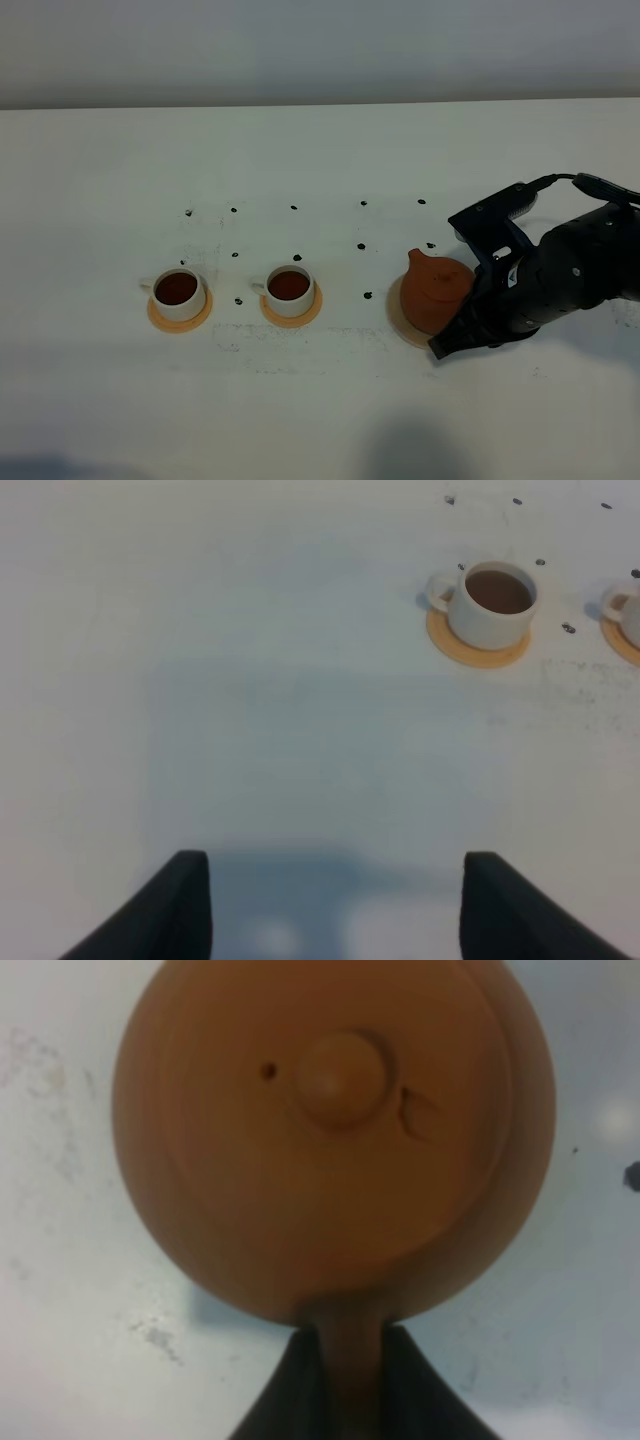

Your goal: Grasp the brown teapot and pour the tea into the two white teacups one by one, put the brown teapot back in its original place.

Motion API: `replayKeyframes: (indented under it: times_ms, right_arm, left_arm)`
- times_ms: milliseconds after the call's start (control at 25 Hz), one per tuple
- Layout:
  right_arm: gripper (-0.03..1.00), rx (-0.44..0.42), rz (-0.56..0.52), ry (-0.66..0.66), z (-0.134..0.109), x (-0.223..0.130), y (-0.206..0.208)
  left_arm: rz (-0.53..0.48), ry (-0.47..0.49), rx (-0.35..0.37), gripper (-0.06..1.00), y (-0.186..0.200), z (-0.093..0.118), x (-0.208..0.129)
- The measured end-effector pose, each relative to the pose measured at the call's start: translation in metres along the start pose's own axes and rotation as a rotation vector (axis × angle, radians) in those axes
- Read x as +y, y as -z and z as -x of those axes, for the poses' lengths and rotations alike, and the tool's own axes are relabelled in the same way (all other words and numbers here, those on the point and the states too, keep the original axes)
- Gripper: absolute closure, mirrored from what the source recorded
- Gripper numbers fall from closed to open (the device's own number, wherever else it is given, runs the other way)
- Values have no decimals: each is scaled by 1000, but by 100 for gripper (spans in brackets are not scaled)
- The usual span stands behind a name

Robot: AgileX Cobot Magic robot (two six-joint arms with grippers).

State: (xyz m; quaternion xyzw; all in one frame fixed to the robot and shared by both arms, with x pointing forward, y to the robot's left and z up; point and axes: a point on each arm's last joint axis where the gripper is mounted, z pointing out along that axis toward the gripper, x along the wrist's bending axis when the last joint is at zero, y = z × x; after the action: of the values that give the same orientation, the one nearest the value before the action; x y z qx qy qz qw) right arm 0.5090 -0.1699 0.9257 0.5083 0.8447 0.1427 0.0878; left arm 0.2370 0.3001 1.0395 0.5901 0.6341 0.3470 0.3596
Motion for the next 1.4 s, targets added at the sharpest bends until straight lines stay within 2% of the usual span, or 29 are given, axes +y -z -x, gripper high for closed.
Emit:
replayKeyframes:
  times_ms: [440,560,680,800,920,1040,1400]
  right_arm:
    - [84,2,-20,-3,0,-2,-5]
    - [81,2,-22,-3,0,-2,-5]
    - [68,3,-19,-5,0,-1,-8]
    - [50,3,-17,-18,0,-1,-8]
    - [40,3,-18,-41,0,-1,-6]
    - [39,3,4,-52,0,0,8]
    - [48,-1,65,-38,-2,-10,80]
  left_arm:
    - [0,0,1,41,0,0,0]
    - [0,0,1,41,0,0,0]
    - [0,0,1,41,0,0,0]
    - [0,0,1,41,0,0,0]
    - [0,0,1,41,0,0,0]
    - [0,0,1,41,0,0,0]
    - [0,0,1,41,0,0,0]
